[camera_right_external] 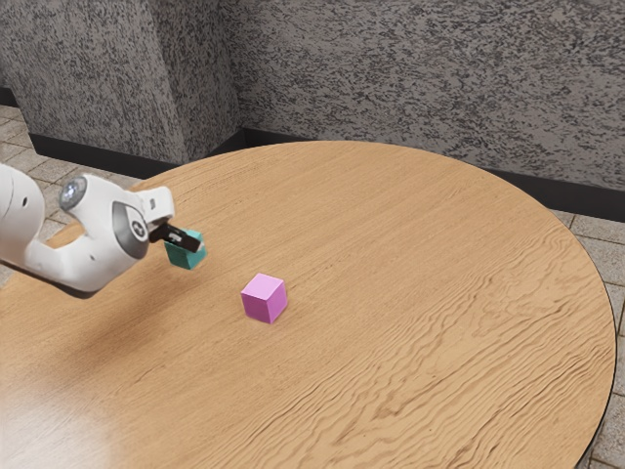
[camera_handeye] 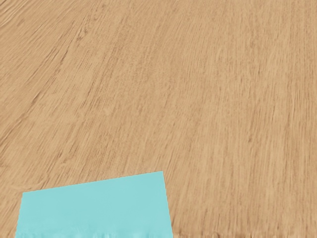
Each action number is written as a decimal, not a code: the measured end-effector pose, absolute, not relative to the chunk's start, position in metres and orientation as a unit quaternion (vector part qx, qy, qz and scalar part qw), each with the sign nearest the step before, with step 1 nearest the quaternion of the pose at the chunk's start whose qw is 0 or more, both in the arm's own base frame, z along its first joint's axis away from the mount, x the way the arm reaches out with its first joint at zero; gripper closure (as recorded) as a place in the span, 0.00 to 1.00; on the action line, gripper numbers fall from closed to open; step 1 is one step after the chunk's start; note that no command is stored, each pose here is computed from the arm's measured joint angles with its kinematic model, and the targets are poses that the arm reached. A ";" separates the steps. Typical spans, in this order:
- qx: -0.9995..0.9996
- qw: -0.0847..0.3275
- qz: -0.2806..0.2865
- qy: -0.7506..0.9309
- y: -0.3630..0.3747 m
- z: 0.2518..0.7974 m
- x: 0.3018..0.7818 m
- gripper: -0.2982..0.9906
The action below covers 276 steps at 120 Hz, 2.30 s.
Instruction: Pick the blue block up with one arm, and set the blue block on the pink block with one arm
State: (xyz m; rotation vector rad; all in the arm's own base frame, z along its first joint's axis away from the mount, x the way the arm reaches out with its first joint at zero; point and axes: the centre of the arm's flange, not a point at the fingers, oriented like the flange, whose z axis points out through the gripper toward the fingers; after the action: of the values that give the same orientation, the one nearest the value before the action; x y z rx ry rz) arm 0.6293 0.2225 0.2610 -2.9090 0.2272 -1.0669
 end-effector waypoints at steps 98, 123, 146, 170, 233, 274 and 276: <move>-0.942 0.004 -0.332 0.045 0.248 0.234 0.626 0.32; -0.942 0.003 -0.334 0.041 0.248 0.235 0.628 0.37; -0.942 -0.001 -0.334 0.028 0.250 0.233 0.626 0.44; -0.942 0.009 -0.335 0.028 0.249 0.252 0.616 0.48; -0.942 -0.025 -0.329 0.056 0.076 0.350 0.548 0.50; -0.939 -0.047 -0.337 0.057 0.040 0.349 0.557 0.50; -0.939 -0.048 -0.336 0.058 0.038 0.347 0.557 0.50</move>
State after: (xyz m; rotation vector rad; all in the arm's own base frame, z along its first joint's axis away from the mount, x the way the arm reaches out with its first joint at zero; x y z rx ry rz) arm 0.5573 0.0376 0.3474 -3.0438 0.1869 -1.0901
